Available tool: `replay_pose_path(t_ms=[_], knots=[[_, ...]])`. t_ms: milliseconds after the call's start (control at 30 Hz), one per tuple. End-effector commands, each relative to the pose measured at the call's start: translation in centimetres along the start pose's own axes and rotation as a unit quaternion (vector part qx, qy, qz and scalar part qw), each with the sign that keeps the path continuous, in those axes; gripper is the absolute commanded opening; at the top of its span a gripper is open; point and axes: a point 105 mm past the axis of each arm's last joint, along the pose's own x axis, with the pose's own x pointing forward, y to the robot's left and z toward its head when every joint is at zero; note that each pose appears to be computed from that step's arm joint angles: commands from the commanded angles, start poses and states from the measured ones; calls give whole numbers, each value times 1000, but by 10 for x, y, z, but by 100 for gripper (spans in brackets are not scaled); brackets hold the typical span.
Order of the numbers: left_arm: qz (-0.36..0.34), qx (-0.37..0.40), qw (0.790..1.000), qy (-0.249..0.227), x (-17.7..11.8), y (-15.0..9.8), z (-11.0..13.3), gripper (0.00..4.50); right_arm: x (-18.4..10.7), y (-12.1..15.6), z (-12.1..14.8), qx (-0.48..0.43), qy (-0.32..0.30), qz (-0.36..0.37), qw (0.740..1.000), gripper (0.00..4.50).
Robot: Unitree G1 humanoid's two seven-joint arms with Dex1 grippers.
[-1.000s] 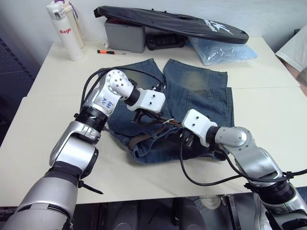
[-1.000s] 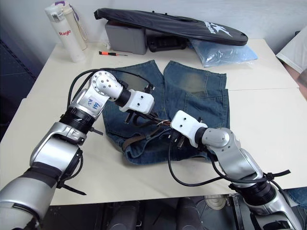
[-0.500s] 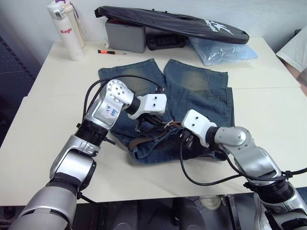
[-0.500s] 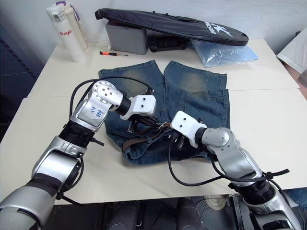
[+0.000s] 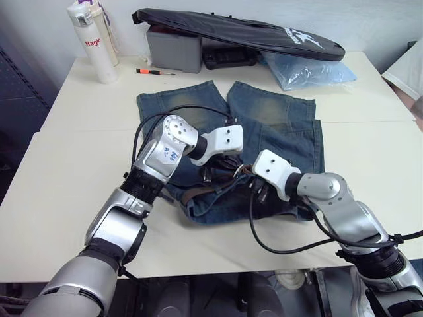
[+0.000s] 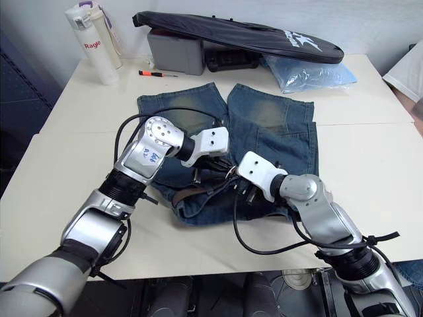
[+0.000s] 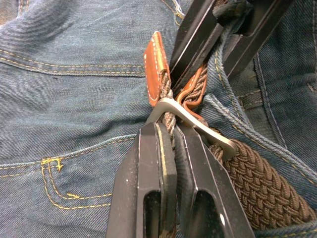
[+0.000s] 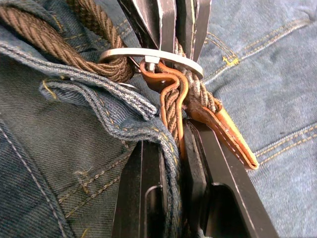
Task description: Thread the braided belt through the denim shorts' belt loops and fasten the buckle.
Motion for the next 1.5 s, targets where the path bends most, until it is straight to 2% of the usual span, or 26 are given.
replay_pose_path(t_ms=[33, 100, 133, 167, 300, 333, 467, 667, 967, 1067, 1167, 1267, 1500], knots=[[-33, 54, 995, -77, 17, -12, 53, 0, 0, 21, 36, -28, -74, 46, 996, 9], [-35, 44, 995, -87, 17, -14, 54, 0, -2, 21, 43, 7, -98, 48, 994, 9], [-36, 38, 994, -91, 16, -14, 54, 0, -4, 21, 45, 11, -102, 52, 993, 89], [-36, 35, 994, -93, 16, -15, 54, 0, -5, 22, 46, 13, -103, 56, 993, 89], [-33, 28, 995, -88, 16, -17, 48, 0, -14, 28, 48, 26, -103, 90, 990, 254], [-33, 25, 995, -87, 15, -18, 46, 0, -21, 31, 47, 38, -99, 114, 988, 318], [-33, 22, 996, -84, 14, -19, 42, 0, -43, 31, 42, 57, -76, 163, 982, 449], [-33, 22, 996, -80, 16, -21, 40, 0, -66, 5, 38, 88, -51, 159, 982, 449], [-34, 25, 996, -72, 17, -22, 37, 0, -71, -3, 26, 87, 1, 142, 986, 449], [-34, 26, 997, -71, 17, -22, 36, 0, -78, -16, 29, 89, -19, 126, 988, 449], [-34, 28, 997, -70, 17, -22, 36, 0, -86, -42, 33, 59, -31, 73, 995, 449], [-36, 29, 996, -71, 17, -22, 37, 0, -84, -58, 26, 2, -9, 43, 999, 449], [-32, 31, 996, -75, 17, -20, 40, 0, -66, -52, 8, -41, 14, 71, 997, 449]])
